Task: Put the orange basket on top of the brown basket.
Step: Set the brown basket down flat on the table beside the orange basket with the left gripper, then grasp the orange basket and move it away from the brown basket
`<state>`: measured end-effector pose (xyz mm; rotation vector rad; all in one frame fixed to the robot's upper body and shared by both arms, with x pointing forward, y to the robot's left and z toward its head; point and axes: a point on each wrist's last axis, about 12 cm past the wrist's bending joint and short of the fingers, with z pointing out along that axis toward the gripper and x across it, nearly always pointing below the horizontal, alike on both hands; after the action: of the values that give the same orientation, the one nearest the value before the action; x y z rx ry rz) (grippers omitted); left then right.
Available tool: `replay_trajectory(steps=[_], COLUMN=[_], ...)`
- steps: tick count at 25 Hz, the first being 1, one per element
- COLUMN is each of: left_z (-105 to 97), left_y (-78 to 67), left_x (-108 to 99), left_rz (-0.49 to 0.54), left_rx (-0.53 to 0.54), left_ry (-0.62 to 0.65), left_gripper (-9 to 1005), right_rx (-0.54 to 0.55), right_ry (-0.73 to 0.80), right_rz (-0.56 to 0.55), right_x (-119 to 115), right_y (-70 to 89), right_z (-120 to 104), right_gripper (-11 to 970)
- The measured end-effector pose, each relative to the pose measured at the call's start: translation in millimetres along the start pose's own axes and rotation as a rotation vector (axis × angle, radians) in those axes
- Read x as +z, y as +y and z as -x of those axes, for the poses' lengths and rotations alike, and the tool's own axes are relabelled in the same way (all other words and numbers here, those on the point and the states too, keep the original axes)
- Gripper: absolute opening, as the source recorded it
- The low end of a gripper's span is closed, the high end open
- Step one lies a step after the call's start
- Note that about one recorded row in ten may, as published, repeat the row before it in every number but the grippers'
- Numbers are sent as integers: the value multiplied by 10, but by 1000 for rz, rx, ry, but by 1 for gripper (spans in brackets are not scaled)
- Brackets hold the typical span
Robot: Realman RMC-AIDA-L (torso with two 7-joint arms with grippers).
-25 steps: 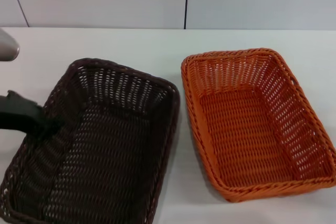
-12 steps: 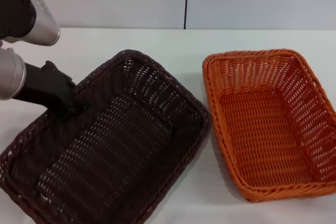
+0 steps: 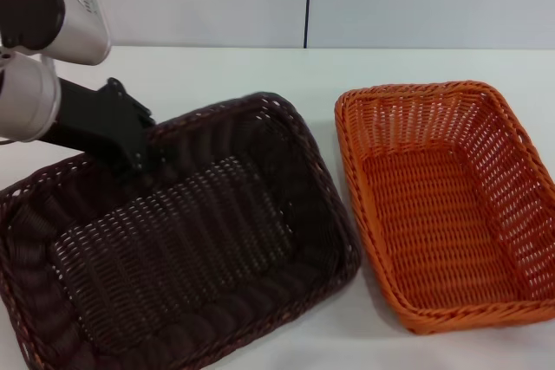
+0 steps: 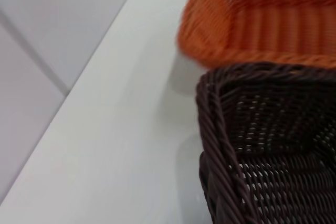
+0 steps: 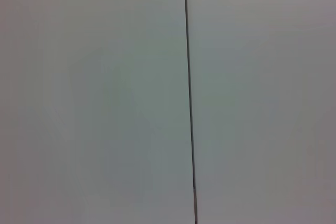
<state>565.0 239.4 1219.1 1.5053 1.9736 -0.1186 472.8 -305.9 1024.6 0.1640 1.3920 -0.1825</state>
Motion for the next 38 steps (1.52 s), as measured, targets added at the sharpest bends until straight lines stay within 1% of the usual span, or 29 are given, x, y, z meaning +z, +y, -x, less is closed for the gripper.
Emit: replay_trajectory(steps=[2, 3, 6, 8, 14, 19, 24, 28, 30, 31, 32, 33, 35, 36, 37, 38], left_z=[19, 51, 69, 132, 209, 225, 225, 280, 280, 325, 325, 348, 348, 373, 466, 510], left_y=[0, 16, 23, 48, 137, 191, 198, 191, 191, 214, 214, 240, 240, 268, 342, 383], left_x=[22, 102, 147, 263, 436, 588, 611, 670, 670, 688, 688, 680, 680, 666, 561, 463], left_rz=[-14, -40, -49, -72, -66, -62, -58, -19, -19, 23, 23, 56, 56, 101, 296, 449], left_rx=[8, 14, 21, 45, 66, 72, 71, 91, 91, 106, 106, 110, 110, 115, 122, 102], left_ry=[-12, -32, -46, -91, -115, -117, -118, -127, -127, -138, -138, -149, -149, -164, -231, -297], left_gripper=[201, 200, 199, 198, 196, 196, 197, 198, 199, 199, 240, 282, 365, 406, 465, 524], right_rx=[2, 2, 3, 3, 1, -3, -7, -10, -12, -12, -12, -13, -13, -13, -13, -12], right_ry=[-2, -3, -5, -6, -8, -5, -1, -1, -2, -1, -1, 0, -1, -3, -4, -6], right_rz=[2, 3, 6, 8, 10, 12, 23, 25, 25, 25, 25, 24, 22, 21, 20, 20], right_x=[7, 9, 15, 18, 26, 15, 0, 5, 8, 7, 4, 1, -6, -9, -10, -11], right_y=[8, 10, 17, 20, 18, 10, 21, 20, 20, 19, 16, 13, 7, 5, 6, 9], right_z=[4, 6, 10, 12, 16, 9, 0, 0, 0, 0, -1, -2, -1, 0, 2, 4], right_gripper=[770, 770, 770, 770, 771, 770, 770, 770, 771, 771, 771, 771, 771, 771, 771, 771])
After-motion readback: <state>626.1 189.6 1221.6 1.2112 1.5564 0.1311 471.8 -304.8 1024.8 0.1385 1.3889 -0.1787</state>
